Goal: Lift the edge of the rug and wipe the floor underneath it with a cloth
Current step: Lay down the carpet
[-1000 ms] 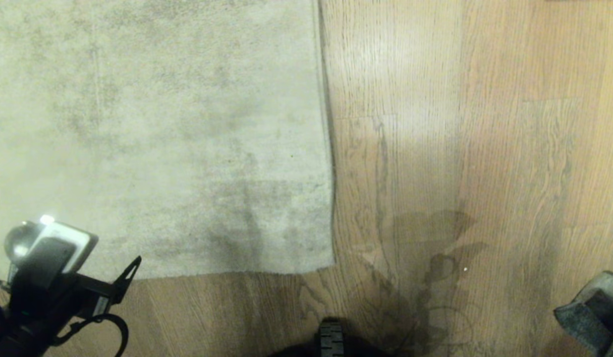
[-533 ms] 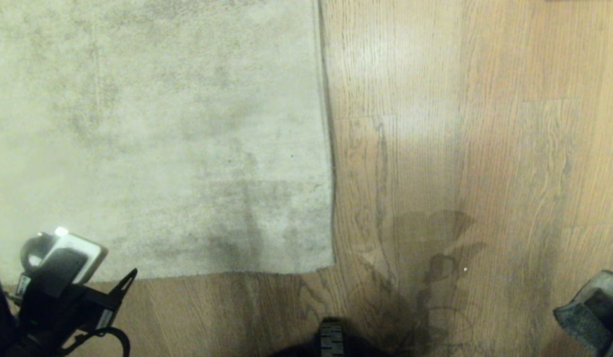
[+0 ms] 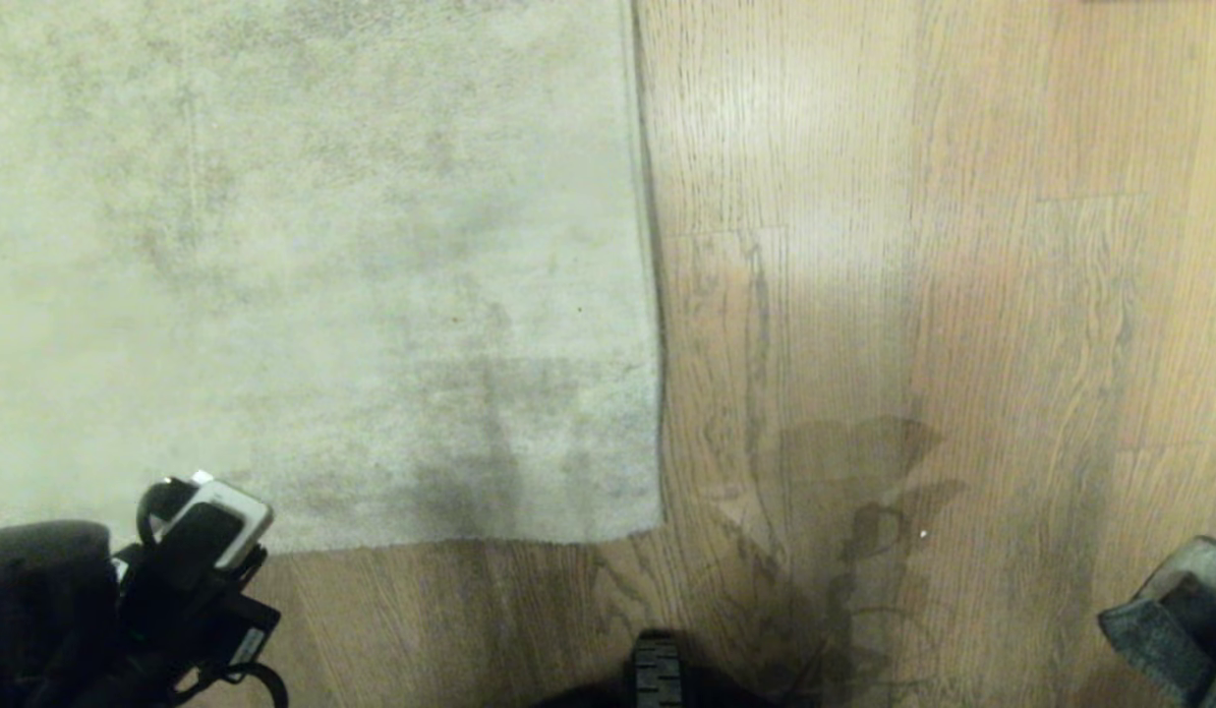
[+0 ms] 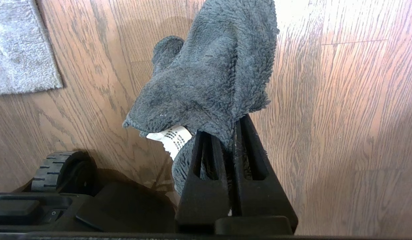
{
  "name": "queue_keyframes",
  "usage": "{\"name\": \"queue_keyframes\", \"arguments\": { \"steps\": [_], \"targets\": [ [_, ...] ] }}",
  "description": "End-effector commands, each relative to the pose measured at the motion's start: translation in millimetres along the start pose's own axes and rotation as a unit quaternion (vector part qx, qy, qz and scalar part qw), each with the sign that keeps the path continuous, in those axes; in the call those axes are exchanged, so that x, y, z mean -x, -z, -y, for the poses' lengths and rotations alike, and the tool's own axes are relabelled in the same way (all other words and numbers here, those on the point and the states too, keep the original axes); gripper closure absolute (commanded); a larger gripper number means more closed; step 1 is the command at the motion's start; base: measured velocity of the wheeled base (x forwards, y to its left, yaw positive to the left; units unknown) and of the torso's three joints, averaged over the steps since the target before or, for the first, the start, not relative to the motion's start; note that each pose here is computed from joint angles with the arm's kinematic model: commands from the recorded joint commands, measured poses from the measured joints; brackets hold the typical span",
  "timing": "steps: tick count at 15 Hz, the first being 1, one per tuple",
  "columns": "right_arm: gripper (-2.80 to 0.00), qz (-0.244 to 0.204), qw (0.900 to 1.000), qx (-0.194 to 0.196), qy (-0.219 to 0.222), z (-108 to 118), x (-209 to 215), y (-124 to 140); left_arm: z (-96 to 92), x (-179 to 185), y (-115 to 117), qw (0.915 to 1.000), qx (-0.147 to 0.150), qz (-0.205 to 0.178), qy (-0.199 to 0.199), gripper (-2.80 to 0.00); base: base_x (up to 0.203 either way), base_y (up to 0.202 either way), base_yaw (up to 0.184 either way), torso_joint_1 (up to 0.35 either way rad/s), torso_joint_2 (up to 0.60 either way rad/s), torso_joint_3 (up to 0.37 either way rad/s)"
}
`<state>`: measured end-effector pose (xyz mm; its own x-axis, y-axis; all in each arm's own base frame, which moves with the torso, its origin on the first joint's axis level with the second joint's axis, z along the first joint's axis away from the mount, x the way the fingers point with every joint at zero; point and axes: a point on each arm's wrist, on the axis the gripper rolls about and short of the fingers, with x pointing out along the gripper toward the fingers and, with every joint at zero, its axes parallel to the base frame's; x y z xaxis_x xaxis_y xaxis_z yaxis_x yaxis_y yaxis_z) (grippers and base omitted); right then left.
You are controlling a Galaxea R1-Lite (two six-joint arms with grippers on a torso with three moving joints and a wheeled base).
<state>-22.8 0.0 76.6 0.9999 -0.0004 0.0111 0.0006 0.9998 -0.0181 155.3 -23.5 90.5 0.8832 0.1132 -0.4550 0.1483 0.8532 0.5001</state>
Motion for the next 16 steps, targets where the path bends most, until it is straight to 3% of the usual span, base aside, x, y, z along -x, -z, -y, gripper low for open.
{"name": "queue_keyframes", "arguments": {
  "steps": [1, 5, 8, 10, 13, 16],
  "targets": [
    [0.0, 0.0, 1.0, 0.0, 0.0, 0, 0, 0, 12.2, -21, 7, 0.9982, -0.018, -0.05, 0.028, 0.0, 0.0, 0.0, 0.0, 0.0, 0.0, 0.0],
    [0.0, 0.0, 1.0, 0.0, 0.0, 0, 0, 0, 38.2, -63, 4, 0.995, -0.042, -0.067, 0.062, 0.0, 0.0, 0.0, 0.0, 0.0, 0.0, 0.0],
    [0.0, 0.0, 1.0, 0.0, 0.0, 0, 0, 0, 61.9, -107, -28, 0.9966, -0.044, -0.009, 0.069, 0.0, 0.0, 0.0, 0.0, 0.0, 0.0, 0.0],
    [0.0, 0.0, 1.0, 0.0, 0.0, 0, 0, 0, 83.3, -129, -51, 0.994, -0.045, 0.034, 0.094, 0.0, 0.0, 0.0, 0.0, 0.0, 0.0, 0.0],
    [0.0, 0.0, 1.0, 0.0, 0.0, 0, 0, 0, 124.2, -144, -83, 0.9819, -0.027, 0.098, 0.16, 0.0, 0.0, 0.0, 0.0, 0.0, 0.0, 0.0],
    [0.0, 0.0, 1.0, 0.0, 0.0, 0, 0, 0, 160.2, -140, -107, 0.9706, 0.001, 0.122, 0.207, 0.0, 0.0, 0.0, 0.0, 0.0, 0.0, 0.0]
  ]
}}
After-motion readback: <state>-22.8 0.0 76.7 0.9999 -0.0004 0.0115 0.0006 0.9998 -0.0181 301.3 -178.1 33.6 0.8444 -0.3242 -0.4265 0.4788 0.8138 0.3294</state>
